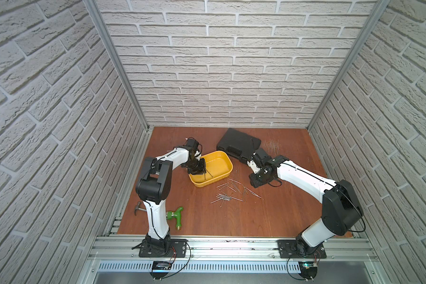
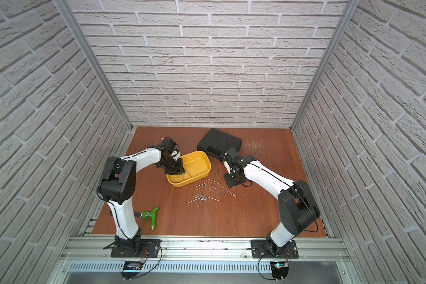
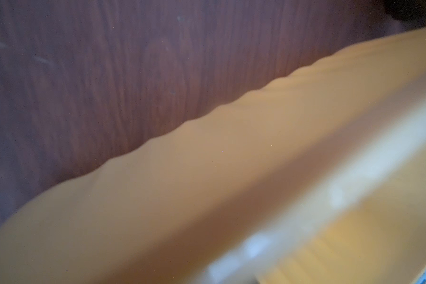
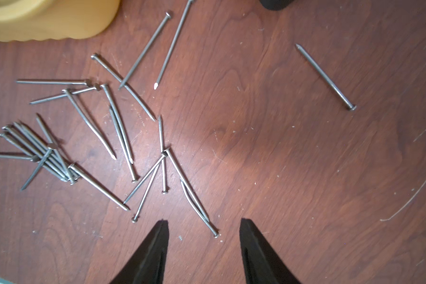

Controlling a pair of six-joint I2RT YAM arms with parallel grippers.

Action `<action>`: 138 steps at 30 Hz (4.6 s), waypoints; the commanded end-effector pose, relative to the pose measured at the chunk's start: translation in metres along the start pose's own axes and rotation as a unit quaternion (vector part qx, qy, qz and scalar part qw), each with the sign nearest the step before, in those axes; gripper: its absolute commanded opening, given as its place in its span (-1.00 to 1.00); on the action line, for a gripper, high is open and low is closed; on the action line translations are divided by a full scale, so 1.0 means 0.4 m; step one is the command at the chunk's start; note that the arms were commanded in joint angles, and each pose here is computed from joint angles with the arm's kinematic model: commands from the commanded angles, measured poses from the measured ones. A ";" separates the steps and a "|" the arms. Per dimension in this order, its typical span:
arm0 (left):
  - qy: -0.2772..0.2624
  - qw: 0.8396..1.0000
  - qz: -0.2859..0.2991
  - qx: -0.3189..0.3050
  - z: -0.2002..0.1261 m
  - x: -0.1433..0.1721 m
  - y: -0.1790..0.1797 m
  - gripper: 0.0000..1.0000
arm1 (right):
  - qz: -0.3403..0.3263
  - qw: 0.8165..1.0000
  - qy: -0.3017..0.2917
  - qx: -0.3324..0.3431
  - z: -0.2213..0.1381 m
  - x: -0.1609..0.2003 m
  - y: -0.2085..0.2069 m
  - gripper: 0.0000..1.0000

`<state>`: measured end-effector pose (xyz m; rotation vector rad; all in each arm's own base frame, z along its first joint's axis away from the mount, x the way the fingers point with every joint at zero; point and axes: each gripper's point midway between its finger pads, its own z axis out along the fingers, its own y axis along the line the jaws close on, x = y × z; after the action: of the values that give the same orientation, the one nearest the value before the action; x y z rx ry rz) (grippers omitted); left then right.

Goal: Put the nails on the desktop into the storage box
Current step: Place the nail in the storage box, then pick up the nail from the center of the board.

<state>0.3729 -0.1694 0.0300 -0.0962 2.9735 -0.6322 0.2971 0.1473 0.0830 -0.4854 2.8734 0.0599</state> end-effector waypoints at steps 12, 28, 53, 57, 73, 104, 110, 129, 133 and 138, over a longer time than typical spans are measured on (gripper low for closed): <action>-0.056 0.997 0.042 0.036 -0.147 0.021 -0.106 0.00 | 0.299 0.953 -0.016 -0.034 0.053 -0.082 -0.184 0.09; -0.072 0.990 0.069 0.095 -0.185 0.131 -0.178 0.25 | -0.006 1.000 0.001 0.029 0.110 -0.197 -0.266 0.13; -0.062 0.989 0.061 0.117 -0.173 0.161 -0.181 0.36 | -0.024 0.996 0.091 0.004 0.242 -0.059 -0.240 -0.14; -0.061 0.989 0.060 0.117 -0.177 0.164 -0.182 0.36 | -0.025 0.995 0.098 0.019 0.234 -0.024 -0.235 -0.55; -0.085 0.981 0.069 0.161 -0.211 0.168 -0.219 0.40 | 0.050 0.992 -0.029 -0.112 0.091 -0.048 -0.072 -0.96; -0.159 0.922 0.127 0.330 -0.263 0.108 -0.425 0.36 | 0.070 0.882 -0.205 -0.419 -0.271 -0.185 0.286 -0.95; -0.162 0.921 0.130 0.331 -0.263 0.102 -0.429 0.31 | 0.061 0.877 -0.199 -0.433 -0.281 -0.187 0.330 -0.95; -0.161 0.920 0.128 0.333 -0.257 0.083 -0.437 -0.12 | 0.041 0.873 -0.183 -0.451 -0.281 -0.183 0.398 -0.95; -0.157 0.921 0.127 0.333 -0.257 0.085 -0.438 -0.18 | 0.038 0.873 -0.183 -0.450 -0.282 -0.184 0.402 -0.95; -0.174 0.923 0.101 0.327 -0.280 0.067 -0.397 -0.07 | 0.036 0.877 -0.178 -0.445 -0.276 -0.182 0.400 -0.95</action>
<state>0.3320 -0.2795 0.1756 0.1505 2.3278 -1.3561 0.2861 0.3054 0.1966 -0.4065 2.3707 1.3376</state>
